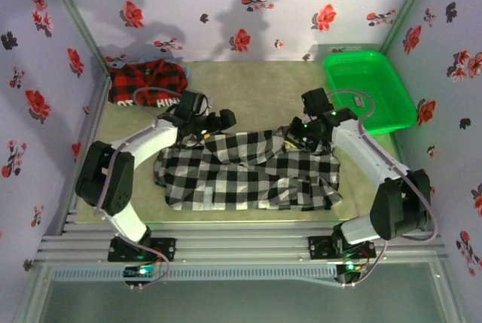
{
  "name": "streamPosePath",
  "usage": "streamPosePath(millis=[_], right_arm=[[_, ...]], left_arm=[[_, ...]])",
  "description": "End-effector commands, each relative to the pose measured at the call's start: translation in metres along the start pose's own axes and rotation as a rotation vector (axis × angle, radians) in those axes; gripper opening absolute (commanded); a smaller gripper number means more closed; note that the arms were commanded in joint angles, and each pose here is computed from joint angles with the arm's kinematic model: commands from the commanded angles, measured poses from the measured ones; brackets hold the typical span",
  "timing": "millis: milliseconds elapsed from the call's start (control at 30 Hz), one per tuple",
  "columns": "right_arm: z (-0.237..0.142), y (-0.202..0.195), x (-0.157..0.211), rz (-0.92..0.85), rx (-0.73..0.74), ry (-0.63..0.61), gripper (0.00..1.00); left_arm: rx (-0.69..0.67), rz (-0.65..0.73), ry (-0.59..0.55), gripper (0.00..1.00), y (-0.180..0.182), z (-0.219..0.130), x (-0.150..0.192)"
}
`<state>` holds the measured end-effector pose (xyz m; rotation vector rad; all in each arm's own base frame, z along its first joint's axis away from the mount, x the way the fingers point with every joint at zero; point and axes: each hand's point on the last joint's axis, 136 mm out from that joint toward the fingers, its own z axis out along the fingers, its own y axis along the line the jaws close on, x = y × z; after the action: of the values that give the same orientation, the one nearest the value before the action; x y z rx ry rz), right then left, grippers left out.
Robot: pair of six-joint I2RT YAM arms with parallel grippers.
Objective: Fold and stack the long sleeve shirts
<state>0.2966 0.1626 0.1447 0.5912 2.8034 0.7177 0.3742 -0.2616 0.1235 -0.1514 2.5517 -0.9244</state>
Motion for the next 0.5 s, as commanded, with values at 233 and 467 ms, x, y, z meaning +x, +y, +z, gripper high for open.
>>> streamPosePath(millis=[233,467], right_arm=[[0.008,-0.026,-0.001,-0.047,0.07,-0.016,0.05],[0.013,-0.044,-0.001,-0.049,0.116,-0.006,0.05]], left_arm=[[-0.005,-0.021,0.029,0.98,0.001,0.021,-0.005],[-0.015,-0.015,0.02,0.98,0.0,0.027,-0.019]])
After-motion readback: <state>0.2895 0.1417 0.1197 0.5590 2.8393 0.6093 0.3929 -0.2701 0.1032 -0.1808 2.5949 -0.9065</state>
